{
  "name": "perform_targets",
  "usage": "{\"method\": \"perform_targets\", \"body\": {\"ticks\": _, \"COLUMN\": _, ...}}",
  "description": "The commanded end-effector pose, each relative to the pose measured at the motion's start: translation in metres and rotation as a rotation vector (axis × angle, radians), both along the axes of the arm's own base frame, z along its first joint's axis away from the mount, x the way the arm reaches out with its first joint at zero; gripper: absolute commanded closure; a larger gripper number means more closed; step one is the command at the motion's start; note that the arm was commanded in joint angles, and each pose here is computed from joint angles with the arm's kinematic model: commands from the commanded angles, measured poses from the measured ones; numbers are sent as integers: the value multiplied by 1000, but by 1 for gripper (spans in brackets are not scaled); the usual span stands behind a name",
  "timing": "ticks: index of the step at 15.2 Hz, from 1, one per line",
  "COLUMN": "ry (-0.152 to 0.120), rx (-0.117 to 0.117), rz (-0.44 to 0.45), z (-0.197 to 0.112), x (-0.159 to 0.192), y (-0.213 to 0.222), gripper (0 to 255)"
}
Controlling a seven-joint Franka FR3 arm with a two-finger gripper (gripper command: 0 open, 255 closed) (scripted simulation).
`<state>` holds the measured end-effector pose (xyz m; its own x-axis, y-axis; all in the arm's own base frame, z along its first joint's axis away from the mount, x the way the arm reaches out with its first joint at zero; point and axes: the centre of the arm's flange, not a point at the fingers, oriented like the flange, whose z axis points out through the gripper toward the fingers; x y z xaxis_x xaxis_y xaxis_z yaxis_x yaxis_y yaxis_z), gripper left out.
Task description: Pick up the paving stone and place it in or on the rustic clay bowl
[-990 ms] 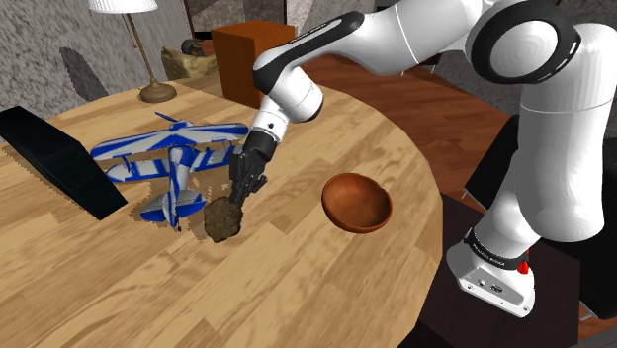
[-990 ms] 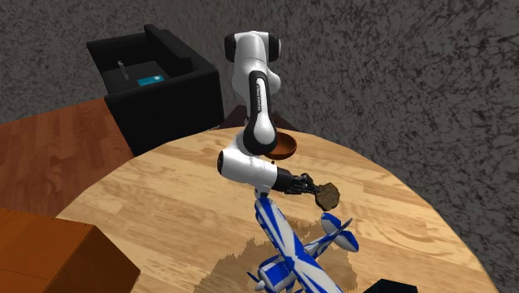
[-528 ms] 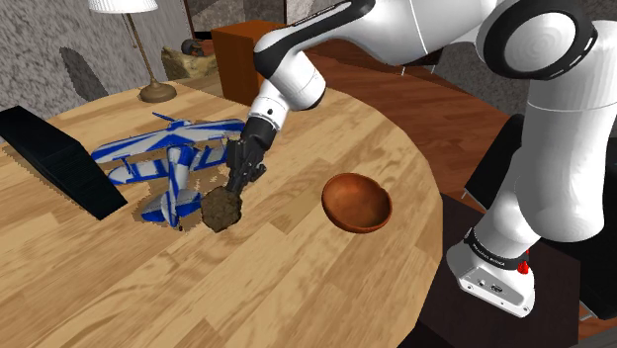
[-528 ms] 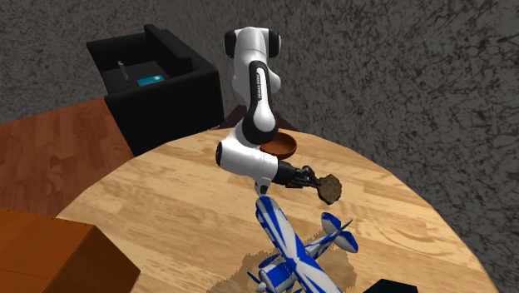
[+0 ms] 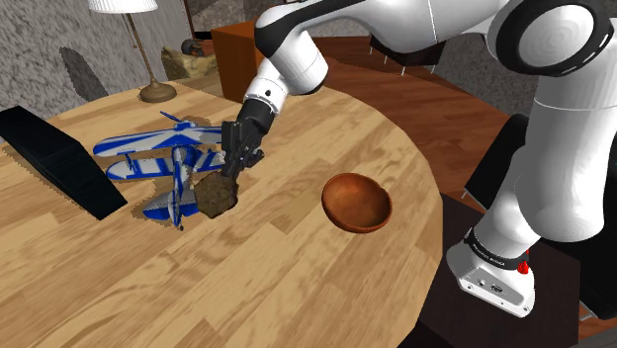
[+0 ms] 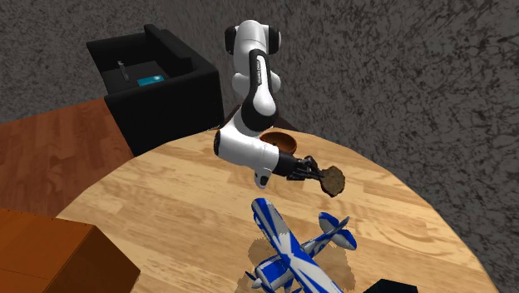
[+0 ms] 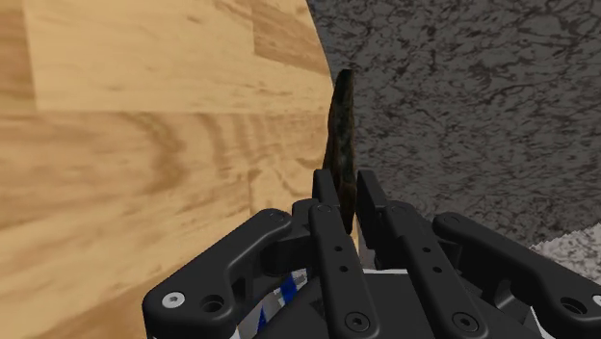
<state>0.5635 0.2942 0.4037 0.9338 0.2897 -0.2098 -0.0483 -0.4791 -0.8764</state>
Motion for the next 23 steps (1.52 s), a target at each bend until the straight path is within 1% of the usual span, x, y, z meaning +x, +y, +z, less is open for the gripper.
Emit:
{"method": "perform_targets", "body": {"ticks": 1, "ry": 0, "rx": 0, "rz": 0, "z": 11, "x": 0, "y": -1, "gripper": 255}}
{"method": "perform_targets", "body": {"ticks": 5, "ry": 0, "rx": 0, "rz": 0, "z": 29, "x": 0, "y": -1, "gripper": 255}}
{"method": "perform_targets", "body": {"ticks": 23, "ry": 0, "rx": 0, "rz": 0, "z": 41, "x": -153, "y": -182, "gripper": 255}}
